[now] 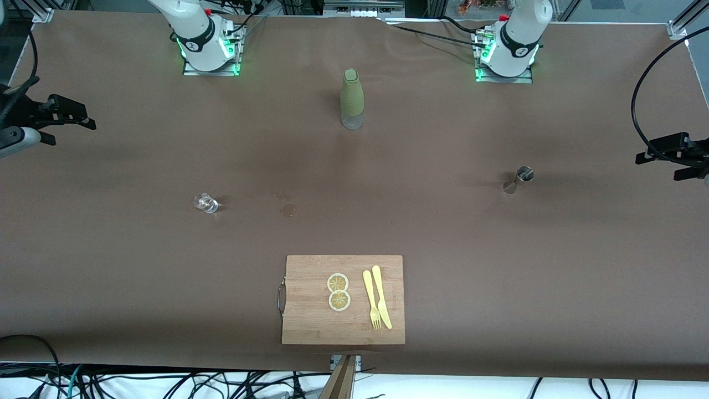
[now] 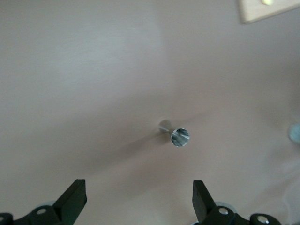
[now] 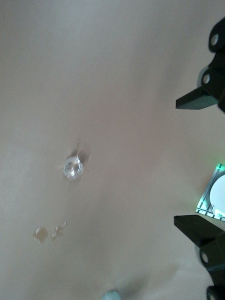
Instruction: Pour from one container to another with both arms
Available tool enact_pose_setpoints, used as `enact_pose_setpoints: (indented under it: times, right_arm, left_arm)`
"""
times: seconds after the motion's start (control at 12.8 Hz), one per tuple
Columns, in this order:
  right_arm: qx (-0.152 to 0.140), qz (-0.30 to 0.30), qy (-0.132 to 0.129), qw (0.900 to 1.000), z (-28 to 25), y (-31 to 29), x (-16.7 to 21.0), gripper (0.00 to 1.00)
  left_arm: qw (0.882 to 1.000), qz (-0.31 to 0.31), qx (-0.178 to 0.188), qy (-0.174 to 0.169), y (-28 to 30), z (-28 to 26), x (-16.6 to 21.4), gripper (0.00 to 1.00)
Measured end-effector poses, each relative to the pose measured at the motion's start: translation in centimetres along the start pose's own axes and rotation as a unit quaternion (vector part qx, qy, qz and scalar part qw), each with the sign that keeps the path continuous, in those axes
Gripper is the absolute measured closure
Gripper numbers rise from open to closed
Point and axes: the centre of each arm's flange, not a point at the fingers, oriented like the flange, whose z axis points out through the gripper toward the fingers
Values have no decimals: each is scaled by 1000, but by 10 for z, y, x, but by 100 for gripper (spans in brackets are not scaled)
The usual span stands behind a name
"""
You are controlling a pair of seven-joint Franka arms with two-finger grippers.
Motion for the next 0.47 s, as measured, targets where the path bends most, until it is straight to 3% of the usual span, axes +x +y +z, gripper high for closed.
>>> enact_pose_setpoints:
  times: [0.23,0.47]
  right_arm:
    - [48,-96,8,994,32,26,8,0]
    - [92,-189,47,976,74,57,18,0]
  left_arm:
    - [988,118,-86,44,-40,38,-18,0]
    - [957,209,-166,111,-84,101,-46,0]
